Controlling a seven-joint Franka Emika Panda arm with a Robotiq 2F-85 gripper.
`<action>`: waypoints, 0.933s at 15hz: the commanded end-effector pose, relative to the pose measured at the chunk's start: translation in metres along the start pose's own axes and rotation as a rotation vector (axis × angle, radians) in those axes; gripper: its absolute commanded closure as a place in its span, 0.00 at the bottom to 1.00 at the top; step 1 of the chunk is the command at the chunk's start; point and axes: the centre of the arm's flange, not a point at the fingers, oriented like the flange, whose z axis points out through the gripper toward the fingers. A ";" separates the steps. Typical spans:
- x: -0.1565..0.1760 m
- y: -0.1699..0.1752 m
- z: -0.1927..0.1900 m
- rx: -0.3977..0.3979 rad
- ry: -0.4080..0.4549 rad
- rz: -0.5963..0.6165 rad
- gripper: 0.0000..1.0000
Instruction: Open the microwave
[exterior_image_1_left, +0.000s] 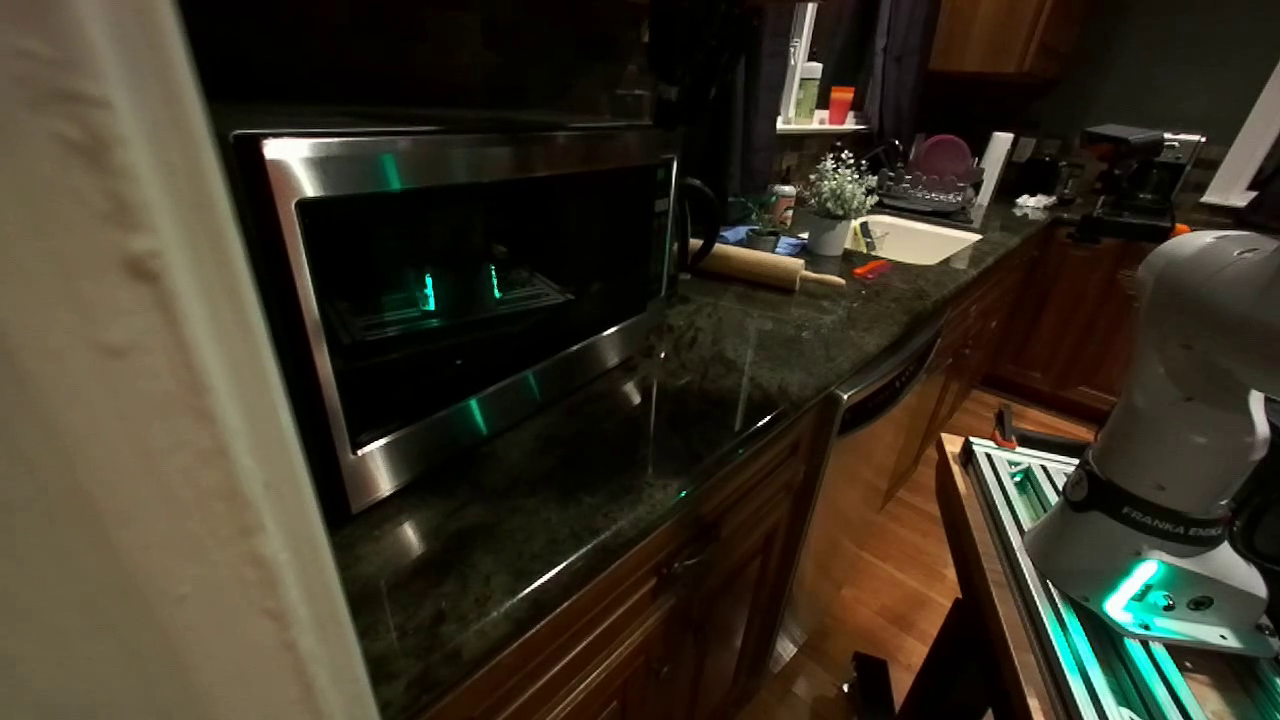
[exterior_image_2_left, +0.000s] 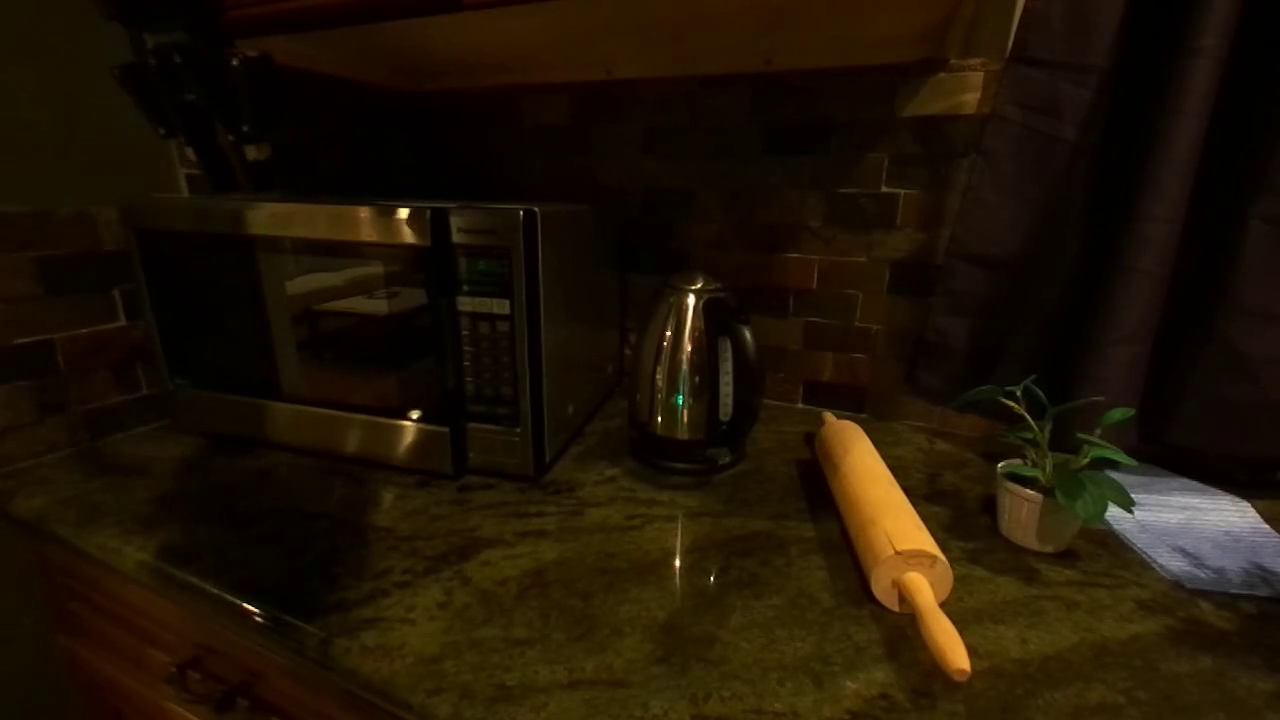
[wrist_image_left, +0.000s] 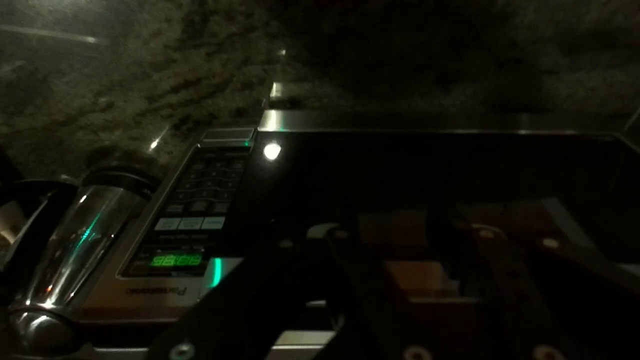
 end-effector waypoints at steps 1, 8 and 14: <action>-0.006 0.001 0.004 -0.015 0.153 0.104 0.88; -0.003 -0.016 0.033 -0.055 0.416 0.145 1.00; -0.001 -0.014 0.047 -0.106 0.539 0.196 1.00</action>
